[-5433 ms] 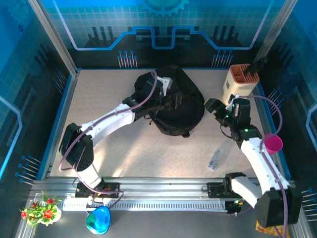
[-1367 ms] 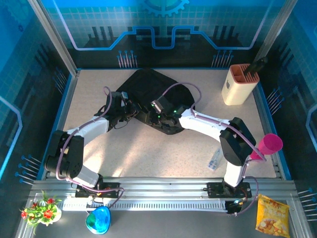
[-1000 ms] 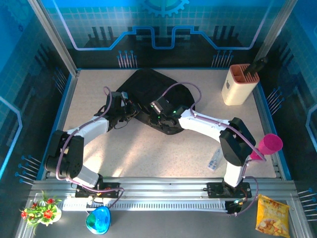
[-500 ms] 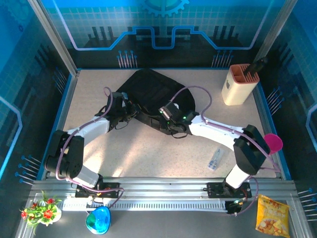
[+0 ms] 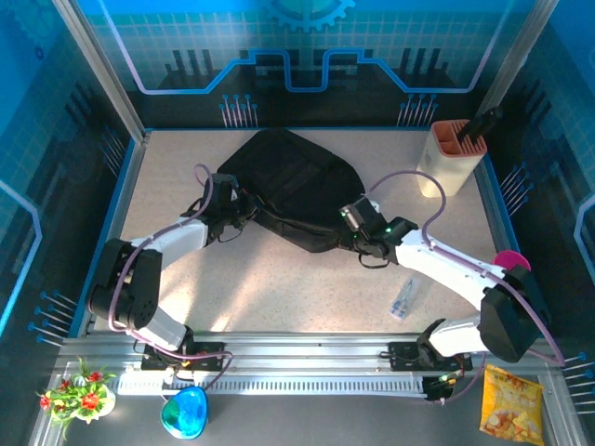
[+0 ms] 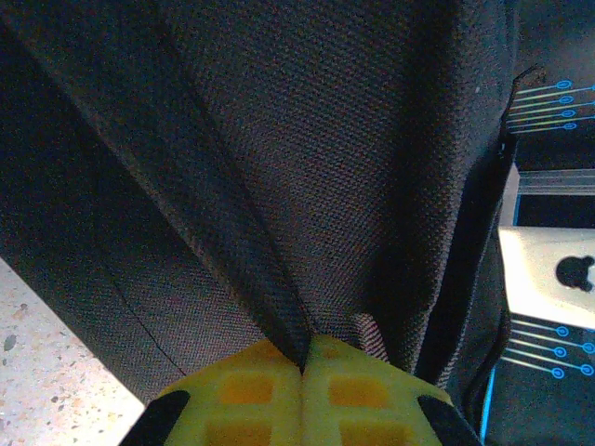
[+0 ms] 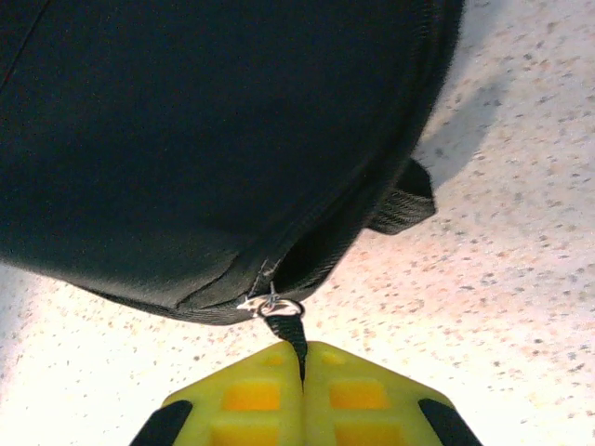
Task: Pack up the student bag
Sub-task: Zip the student bag at the top-center of the table.
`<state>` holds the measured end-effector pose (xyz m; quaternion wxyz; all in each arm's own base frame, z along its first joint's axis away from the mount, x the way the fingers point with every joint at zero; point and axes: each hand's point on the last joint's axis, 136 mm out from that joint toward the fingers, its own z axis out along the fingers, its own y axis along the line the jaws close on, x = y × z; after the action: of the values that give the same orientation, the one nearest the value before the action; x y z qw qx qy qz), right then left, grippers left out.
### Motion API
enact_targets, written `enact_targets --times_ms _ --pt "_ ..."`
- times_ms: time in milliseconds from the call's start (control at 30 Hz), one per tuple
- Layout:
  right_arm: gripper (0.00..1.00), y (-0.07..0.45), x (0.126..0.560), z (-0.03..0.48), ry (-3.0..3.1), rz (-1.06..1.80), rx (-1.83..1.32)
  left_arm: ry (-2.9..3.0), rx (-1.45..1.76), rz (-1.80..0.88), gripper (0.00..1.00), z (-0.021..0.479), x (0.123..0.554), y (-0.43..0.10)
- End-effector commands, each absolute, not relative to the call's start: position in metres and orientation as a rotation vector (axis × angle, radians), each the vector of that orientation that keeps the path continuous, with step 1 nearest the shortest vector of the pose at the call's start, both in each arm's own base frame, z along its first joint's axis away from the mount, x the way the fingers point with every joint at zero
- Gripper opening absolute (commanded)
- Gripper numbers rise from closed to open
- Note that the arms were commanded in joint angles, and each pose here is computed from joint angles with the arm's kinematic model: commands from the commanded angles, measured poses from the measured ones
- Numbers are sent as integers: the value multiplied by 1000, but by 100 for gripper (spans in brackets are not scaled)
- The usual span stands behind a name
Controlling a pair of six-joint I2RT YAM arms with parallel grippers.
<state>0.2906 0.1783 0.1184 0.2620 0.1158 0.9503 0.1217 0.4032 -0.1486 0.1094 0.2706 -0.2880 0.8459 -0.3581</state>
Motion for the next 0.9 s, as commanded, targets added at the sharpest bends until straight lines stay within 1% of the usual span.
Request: enact_targets --times_ms 0,200,333,433,467,567,667,700,867 --pt "0 154 294 117 2570 268 324 2219 -782 -967 0 121 422 -147" --pt "0 150 312 114 2596 288 247 2275 -694 -968 0 122 433 -157" --pt "0 175 323 113 2648 362 52 2325 -637 -930 0 116 445 -157" --pt "0 201 325 114 2670 450 -74 2346 -634 -879 5 108 456 -147" --pt "0 210 325 116 2669 474 -116 2351 -629 -864 9 106 459 -142" --pt "0 242 323 120 2665 526 -240 2391 -647 -805 30 95 461 -125" --pt "0 276 322 124 2654 566 -348 2394 -693 -796 47 92 452 -110" --pt "0 287 322 127 2650 581 -375 2388 -709 -797 50 94 447 -106" --pt "0 338 321 135 2627 693 -490 2372 -812 -799 63 100 410 -94"
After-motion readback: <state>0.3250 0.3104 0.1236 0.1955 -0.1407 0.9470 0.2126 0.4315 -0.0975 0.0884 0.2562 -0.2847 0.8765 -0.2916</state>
